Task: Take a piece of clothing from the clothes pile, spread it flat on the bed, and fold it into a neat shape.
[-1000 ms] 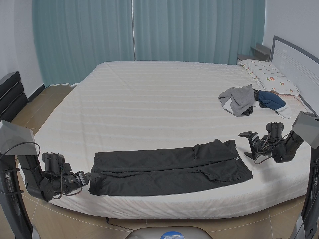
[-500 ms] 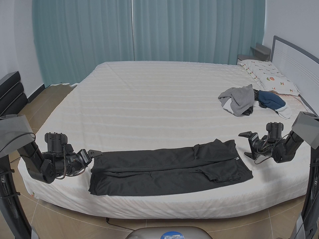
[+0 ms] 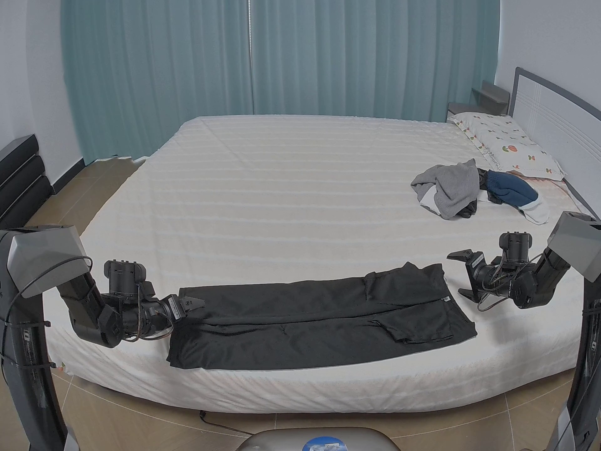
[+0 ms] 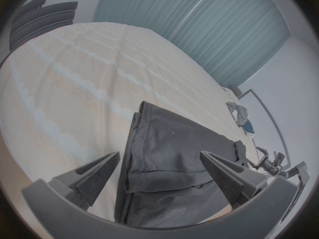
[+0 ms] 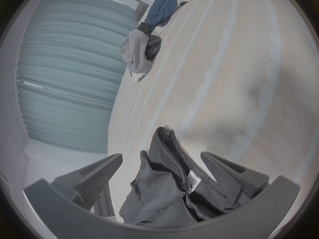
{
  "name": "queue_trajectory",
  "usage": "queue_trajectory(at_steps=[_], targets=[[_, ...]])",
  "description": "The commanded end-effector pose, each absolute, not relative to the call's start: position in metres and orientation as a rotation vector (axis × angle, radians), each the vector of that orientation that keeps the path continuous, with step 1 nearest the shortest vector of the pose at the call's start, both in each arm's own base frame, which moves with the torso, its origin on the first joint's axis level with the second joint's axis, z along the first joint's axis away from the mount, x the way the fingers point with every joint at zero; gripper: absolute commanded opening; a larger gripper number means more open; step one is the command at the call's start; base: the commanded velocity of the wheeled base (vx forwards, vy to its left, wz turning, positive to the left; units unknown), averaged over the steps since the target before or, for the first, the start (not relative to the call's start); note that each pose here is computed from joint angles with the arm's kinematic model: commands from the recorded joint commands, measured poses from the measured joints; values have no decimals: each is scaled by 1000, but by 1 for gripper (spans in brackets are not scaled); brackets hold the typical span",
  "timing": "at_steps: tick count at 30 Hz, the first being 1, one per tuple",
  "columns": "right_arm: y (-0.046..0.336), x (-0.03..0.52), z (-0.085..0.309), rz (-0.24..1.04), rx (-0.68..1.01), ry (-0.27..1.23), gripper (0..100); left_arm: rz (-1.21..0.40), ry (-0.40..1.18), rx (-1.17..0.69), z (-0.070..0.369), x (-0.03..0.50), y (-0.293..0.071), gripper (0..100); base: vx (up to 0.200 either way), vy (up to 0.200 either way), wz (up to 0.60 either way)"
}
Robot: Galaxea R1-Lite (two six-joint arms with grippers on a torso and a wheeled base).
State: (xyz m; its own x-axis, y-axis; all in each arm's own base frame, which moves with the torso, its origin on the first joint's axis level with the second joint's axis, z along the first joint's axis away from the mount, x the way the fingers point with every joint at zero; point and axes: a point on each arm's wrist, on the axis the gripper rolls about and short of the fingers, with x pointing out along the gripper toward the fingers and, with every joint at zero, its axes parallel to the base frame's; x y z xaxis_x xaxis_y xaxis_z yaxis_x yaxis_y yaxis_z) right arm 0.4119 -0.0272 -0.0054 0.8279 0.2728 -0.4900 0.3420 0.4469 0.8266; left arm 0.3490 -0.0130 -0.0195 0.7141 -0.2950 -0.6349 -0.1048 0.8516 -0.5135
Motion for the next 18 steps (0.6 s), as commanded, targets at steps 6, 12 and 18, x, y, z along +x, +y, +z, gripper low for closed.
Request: queue_trajectory(at_steps=[6, 12, 18], targets=[[-25, 412, -7, -40, 1114, 635, 100, -108, 798, -526, -29, 348, -19, 100, 0, 0, 0], [-25, 412, -8, -43, 1114, 636, 100, -134, 783, -517, -27, 348, -27, 100, 0, 0, 0], [-25, 412, -9, -43, 1114, 637, 100, -142, 777, -514, -25, 348, -29, 0, 0, 0, 0]])
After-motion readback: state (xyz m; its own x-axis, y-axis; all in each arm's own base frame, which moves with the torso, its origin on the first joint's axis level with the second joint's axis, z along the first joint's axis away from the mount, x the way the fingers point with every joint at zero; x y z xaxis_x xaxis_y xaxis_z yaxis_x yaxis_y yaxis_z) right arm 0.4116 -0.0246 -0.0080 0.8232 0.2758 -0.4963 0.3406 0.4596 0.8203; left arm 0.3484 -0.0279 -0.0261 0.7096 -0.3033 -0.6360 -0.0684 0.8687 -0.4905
